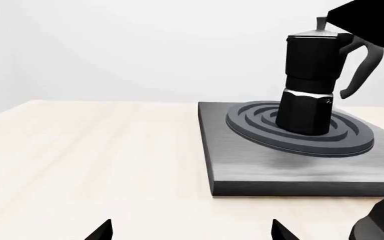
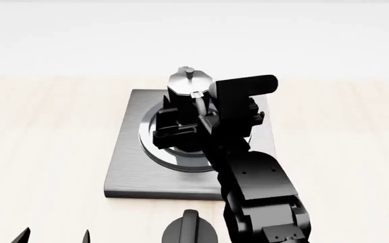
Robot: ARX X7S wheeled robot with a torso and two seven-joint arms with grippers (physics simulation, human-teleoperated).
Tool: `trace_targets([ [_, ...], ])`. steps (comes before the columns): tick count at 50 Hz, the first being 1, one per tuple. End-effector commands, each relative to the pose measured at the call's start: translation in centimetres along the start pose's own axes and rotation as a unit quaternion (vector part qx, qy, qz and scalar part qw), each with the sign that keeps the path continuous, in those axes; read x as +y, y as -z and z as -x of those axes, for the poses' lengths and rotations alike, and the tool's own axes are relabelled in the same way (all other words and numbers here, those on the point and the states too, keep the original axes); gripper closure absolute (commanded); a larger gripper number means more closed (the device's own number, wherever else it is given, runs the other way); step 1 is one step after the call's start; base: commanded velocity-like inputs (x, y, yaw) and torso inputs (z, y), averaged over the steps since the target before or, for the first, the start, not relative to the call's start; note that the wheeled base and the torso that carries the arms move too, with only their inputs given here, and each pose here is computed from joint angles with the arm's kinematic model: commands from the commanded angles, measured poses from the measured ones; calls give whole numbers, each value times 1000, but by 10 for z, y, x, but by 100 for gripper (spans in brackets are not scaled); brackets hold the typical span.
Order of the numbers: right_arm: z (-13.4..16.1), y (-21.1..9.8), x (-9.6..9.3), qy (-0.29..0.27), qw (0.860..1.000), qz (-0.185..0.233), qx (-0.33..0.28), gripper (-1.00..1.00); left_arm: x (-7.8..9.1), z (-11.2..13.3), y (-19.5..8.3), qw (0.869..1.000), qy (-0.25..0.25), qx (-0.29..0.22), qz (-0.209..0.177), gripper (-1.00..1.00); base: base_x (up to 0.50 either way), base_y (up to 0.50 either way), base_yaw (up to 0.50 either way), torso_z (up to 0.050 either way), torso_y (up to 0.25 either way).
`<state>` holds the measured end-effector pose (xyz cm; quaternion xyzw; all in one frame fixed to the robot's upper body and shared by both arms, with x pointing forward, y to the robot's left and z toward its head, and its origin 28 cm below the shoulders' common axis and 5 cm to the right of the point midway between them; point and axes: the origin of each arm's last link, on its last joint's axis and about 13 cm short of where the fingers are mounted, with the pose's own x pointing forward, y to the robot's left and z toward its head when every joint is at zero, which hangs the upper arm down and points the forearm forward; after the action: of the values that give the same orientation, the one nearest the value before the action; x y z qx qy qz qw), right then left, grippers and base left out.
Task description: Put the moka pot on the stove.
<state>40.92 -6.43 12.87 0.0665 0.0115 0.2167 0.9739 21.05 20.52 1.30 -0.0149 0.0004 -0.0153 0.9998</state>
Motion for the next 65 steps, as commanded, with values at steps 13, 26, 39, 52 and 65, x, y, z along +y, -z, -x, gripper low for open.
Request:
trace_targets([
  [13,14,-3,4,0,1000,-2,-16,-100,0,0,0,1000,1,0,0,-100,0,0,0,0,0],
  [26,30,-6,9,6,999,4,-33,-100,0,0,0,1000,2,0,0,-100,0,0,0,0,0],
  [39,46,-11,15,7,998,8,-56,-100,0,0,0,1000,2,0,0,-100,0,0,0,0,0],
  [52,63,-18,20,5,997,10,-79,-100,0,0,0,1000,2,0,-1,-100,0,0,0,0,0],
  [65,79,-29,26,4,994,21,-103,-100,0,0,0,1000,3,0,-2,-100,0,0,0,0,0],
])
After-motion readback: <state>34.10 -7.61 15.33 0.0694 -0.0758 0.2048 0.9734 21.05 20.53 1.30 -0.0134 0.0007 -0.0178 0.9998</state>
